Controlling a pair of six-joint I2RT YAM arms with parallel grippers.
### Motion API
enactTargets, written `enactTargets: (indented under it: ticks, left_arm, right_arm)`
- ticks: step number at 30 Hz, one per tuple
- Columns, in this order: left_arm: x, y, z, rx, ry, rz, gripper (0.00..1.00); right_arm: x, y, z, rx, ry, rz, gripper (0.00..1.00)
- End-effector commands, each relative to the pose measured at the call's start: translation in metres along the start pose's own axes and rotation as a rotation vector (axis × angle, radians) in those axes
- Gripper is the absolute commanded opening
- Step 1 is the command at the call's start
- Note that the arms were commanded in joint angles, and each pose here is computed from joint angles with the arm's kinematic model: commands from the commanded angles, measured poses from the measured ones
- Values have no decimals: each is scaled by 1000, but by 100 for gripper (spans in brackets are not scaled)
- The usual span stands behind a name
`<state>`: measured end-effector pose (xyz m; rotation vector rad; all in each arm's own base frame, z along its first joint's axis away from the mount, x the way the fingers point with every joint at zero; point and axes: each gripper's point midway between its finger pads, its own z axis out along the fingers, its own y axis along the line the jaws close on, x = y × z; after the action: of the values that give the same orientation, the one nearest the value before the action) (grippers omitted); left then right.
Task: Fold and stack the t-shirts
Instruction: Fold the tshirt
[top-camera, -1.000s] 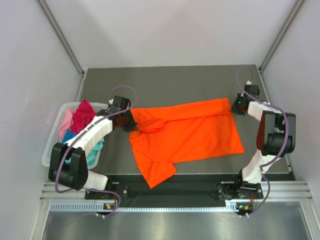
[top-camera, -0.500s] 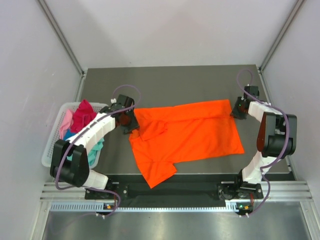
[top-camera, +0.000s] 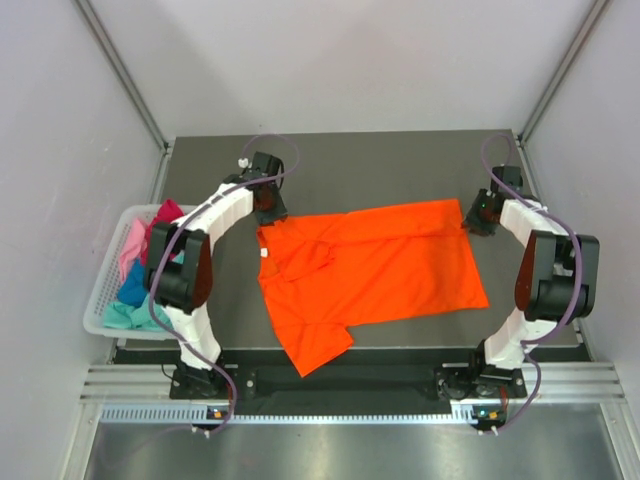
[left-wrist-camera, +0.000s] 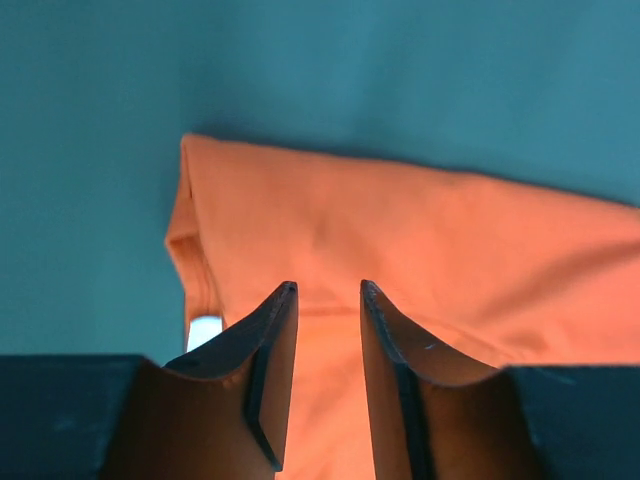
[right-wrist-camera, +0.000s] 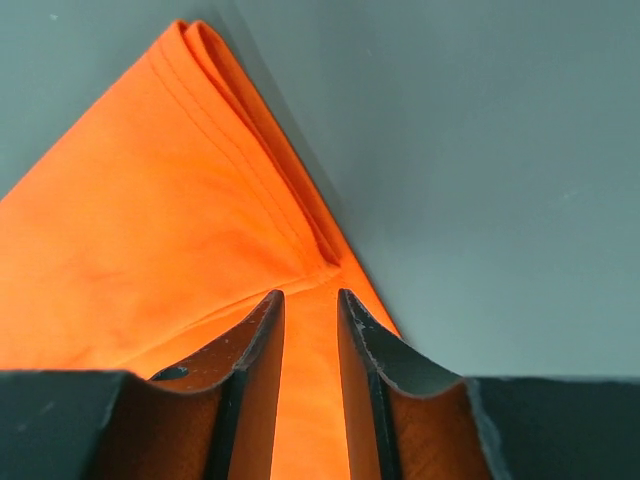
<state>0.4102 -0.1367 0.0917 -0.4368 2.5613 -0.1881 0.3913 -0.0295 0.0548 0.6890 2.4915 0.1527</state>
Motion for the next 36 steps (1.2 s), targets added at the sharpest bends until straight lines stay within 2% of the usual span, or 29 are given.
enactTargets:
  ticks: [1, 8, 10, 17, 24, 30, 32, 33, 34, 36]
  left_arm:
    - [-14, 6, 20, -49, -13, 9, 36]
    - [-4, 31, 66, -182, 18, -23, 33]
    - [-8, 34, 73, -205, 1, -30, 32]
    - [-23, 35, 102, -274, -22, -16, 31]
    - [-50, 19, 113, -249, -64, -3, 31]
    - [-75, 11, 81, -246, -90, 8, 35]
    - [-86, -6, 41, -150, -104, 39, 40]
    - [-77, -6, 42, -146, -74, 66, 40]
    - [-85, -10, 14, -125, -110, 68, 42]
    - [-65, -14, -8, -123, -113, 116, 45]
  right_arm:
    - [-28, 18, -6, -67, -89, 16, 28]
    - [-16, -1, 37, -7, -44, 27, 25]
    - [-12, -17, 46, 60, -53, 39, 24]
    - [-21, -29, 45, 111, -108, 93, 22]
    - [-51, -13, 43, 76, -142, 101, 20]
    - [-71, -8, 21, 95, -169, 112, 22]
    - [-66, -13, 2, 132, -139, 145, 25]
    - [-72, -11, -4, 125, -159, 147, 25]
    - [-66, -12, -11, 140, -136, 160, 26]
    - [-62, -10, -30, 129, -133, 182, 29]
